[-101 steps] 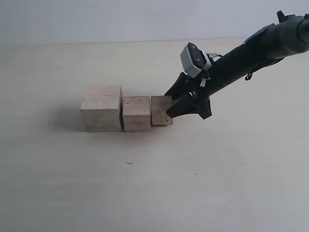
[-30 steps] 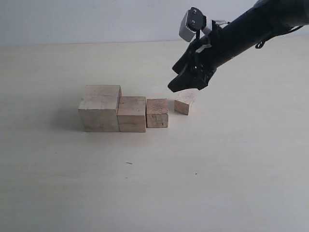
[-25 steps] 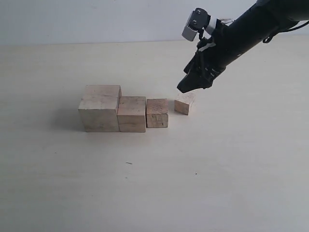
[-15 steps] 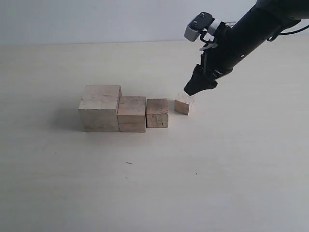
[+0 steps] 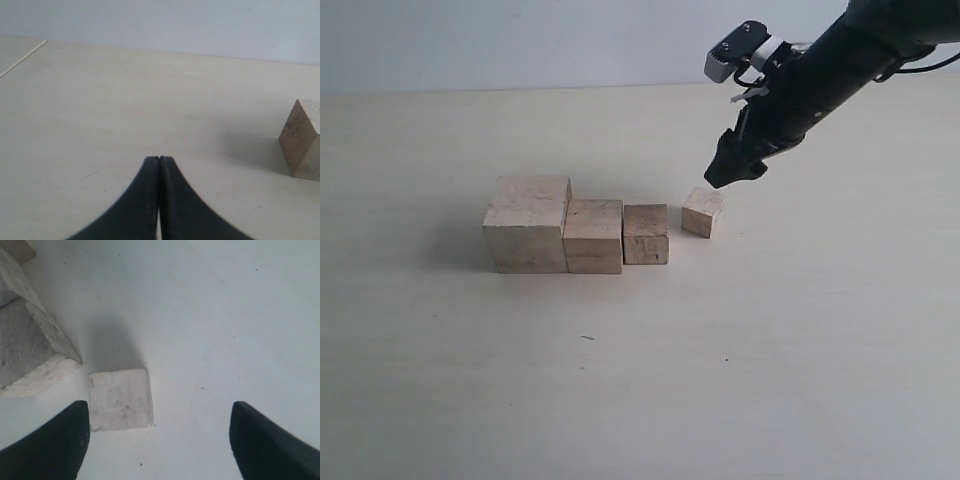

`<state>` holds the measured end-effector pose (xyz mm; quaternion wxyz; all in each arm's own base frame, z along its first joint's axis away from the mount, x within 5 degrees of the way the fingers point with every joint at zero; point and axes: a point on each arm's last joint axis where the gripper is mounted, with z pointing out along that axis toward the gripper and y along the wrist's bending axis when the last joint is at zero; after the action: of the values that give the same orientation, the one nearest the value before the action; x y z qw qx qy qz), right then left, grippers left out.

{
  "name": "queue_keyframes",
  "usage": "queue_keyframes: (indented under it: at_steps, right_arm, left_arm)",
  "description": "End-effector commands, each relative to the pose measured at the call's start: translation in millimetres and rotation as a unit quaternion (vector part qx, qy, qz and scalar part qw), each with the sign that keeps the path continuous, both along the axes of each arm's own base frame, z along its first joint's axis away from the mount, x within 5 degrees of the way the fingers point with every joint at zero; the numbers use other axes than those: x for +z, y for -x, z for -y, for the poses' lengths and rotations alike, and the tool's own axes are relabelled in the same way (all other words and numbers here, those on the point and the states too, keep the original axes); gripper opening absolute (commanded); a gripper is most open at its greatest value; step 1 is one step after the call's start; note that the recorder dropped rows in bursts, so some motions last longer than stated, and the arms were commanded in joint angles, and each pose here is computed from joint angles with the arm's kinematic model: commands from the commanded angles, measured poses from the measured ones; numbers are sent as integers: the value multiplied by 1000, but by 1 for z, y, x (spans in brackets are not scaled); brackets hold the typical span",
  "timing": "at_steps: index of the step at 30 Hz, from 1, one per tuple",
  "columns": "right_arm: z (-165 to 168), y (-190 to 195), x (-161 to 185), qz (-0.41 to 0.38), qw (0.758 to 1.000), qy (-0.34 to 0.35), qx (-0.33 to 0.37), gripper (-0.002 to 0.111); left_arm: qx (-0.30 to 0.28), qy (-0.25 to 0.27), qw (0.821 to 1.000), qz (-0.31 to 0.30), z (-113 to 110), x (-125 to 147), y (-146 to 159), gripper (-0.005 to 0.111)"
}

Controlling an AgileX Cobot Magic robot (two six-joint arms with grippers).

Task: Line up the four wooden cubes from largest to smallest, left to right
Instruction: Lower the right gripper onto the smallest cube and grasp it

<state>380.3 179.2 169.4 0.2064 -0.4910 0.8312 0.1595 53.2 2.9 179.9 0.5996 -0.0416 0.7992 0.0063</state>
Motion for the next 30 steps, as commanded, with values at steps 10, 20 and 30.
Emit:
queue_keyframes:
  at_steps: [10,20,30]
  right_arm:
    - [-10,-1,-30,-33,998,-36,25,74]
    - [-11,0,-47,-53,997,-36,37,74]
    - [-10,3,-51,-69,996,-27,47,46]
  left_arm:
    - [-3,-2,1000,9,0,1,0,0]
    - [-3,-2,1000,9,0,1,0,0]
    - [-3,-2,1000,9,0,1,0,0]
